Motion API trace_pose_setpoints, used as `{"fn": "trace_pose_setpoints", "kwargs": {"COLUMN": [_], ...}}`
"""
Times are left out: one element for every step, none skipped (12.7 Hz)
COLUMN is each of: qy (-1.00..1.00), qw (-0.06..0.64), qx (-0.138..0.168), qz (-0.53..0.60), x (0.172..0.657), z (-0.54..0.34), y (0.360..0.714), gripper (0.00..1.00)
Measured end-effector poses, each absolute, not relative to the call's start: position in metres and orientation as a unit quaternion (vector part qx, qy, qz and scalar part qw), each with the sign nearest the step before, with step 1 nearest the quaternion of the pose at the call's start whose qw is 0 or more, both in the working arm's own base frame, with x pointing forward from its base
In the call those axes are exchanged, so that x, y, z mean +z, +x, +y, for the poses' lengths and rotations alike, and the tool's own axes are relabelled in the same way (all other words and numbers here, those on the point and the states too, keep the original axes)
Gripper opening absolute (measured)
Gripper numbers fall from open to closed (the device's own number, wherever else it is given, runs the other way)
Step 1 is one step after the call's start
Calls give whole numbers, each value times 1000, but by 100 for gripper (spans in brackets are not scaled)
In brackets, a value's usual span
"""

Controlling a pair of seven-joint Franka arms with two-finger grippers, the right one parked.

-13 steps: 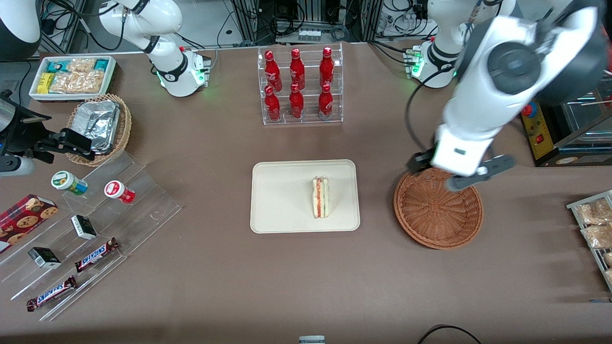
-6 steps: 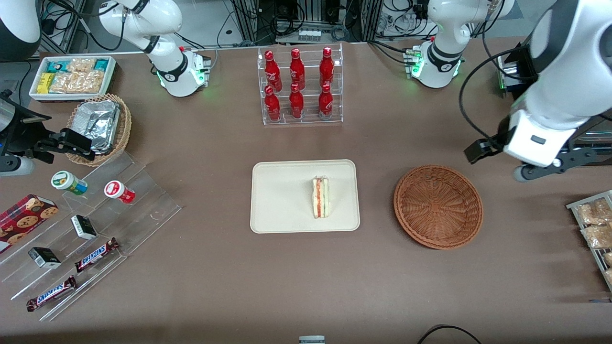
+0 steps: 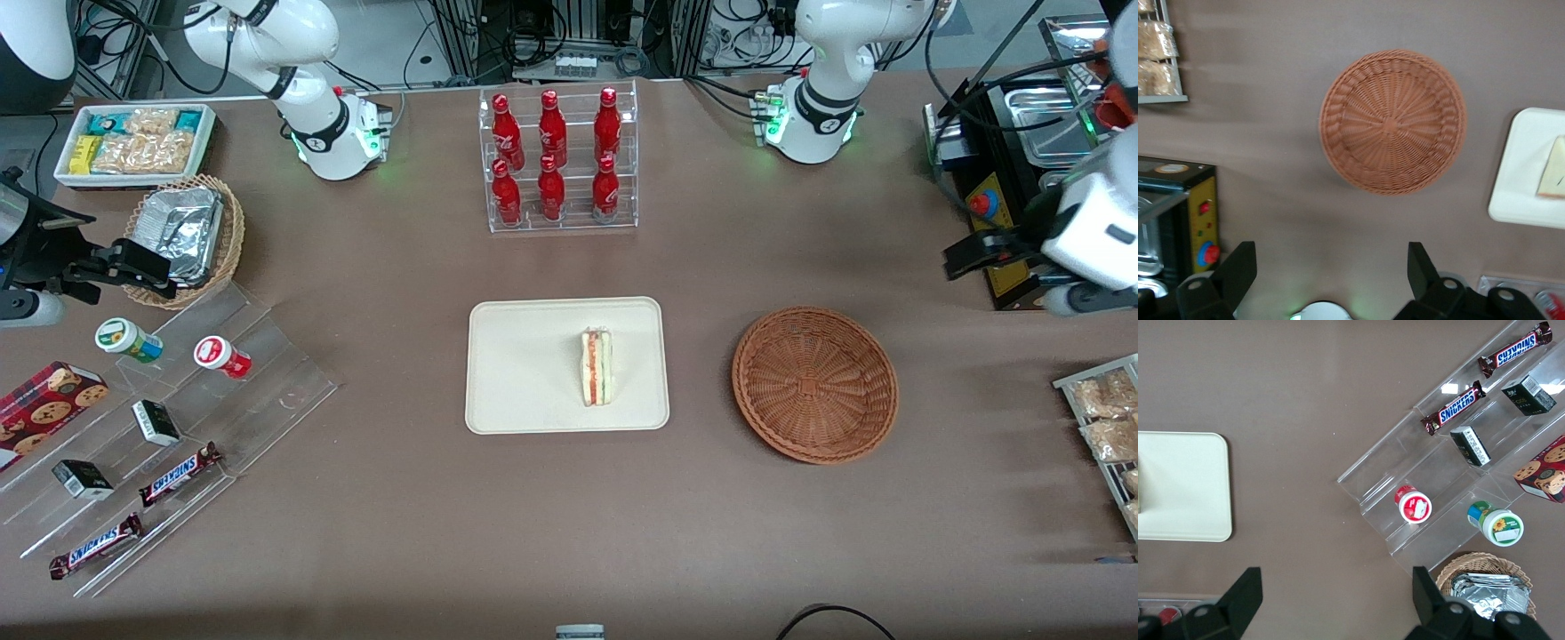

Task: Place sandwich from basket to tray

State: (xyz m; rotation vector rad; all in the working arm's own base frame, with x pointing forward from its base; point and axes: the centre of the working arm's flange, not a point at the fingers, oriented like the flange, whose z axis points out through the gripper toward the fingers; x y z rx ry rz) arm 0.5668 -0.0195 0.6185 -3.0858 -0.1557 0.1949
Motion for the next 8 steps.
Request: {"fn": "trace_pose_setpoints", "kwargs": {"qy": [-997,-997,-997,-997,-997,-997,-997,-997], "qw": [22,22,21,20,18,18,17,15], "qx": [64,68,73,76,77,78,80,81], "qz": [-39,-28,-16,-5,1,2,1,0], "x": [621,623,625,626,627,626,625,624], "z": [-9,-2,4,10,15,20,22,24], "y": [564,562,558,556,554,553,552,552], "gripper": [100,100,100,100,100,100,100,100]}}
